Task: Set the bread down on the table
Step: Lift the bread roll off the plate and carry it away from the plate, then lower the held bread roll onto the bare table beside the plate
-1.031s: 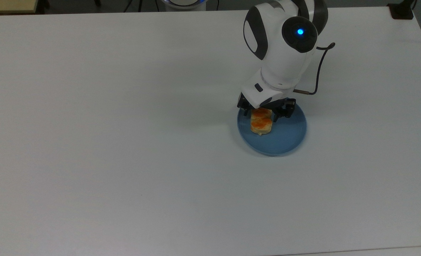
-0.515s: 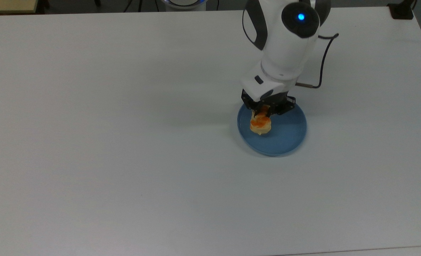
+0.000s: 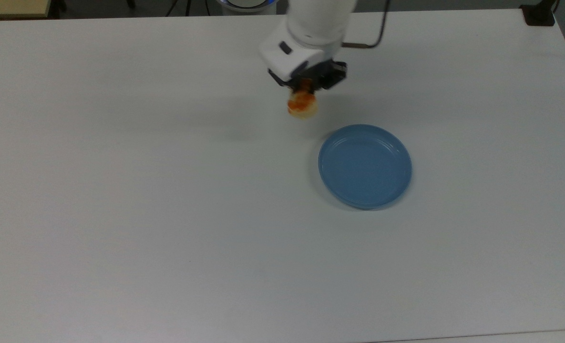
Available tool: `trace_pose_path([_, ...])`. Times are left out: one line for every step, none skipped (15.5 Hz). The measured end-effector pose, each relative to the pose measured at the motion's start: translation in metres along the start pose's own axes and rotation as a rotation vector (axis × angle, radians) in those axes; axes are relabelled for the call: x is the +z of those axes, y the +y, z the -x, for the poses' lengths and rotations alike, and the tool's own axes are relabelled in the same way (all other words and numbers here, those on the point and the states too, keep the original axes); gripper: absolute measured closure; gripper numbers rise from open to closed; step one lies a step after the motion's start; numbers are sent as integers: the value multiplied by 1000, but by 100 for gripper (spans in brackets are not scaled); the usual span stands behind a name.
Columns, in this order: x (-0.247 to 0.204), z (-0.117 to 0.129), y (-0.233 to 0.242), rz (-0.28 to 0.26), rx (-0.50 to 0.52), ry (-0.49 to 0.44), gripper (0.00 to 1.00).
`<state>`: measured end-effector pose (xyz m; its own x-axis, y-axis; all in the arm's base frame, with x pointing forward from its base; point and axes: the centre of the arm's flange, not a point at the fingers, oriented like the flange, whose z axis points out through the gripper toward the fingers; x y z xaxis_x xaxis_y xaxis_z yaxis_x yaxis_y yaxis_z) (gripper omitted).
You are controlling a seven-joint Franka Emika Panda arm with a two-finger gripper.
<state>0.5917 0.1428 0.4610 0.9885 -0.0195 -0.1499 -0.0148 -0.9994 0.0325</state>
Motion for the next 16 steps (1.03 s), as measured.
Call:
trace_pose_path([0,8,17,-3,-43,-26,67])
trace_pose_path([3,19,30,-6,-89,-48,67])
trace_pose_path([8,30,36,-9,-130,-67,66])
trace_pose_path([17,42,37,-9,-163,-90,65])
trace_pose_path([28,53,33,-6,-190,-113,65])
trace_pose_path([39,63,23,-1,-213,-131,65])
trace_pose_path([52,69,10,4,-233,-140,64])
trace_pose_path([64,75,-5,6,-239,-142,64])
trace_pose_path([77,79,-21,8,-222,-139,64])
trace_pose_path([90,82,-38,14,-192,-131,63])
trace_pose_path([104,82,-54,19,-159,-119,63])
trace_pose_path([118,81,-70,21,-132,-107,61])
trace_pose_path([131,80,-81,23,-117,-106,60])
trace_pose_path([143,79,-87,25,-113,-110,60])
trace_pose_path([153,77,-90,28,-114,-118,58])
trace_pose_path([158,77,-91,30,-119,-126,58])
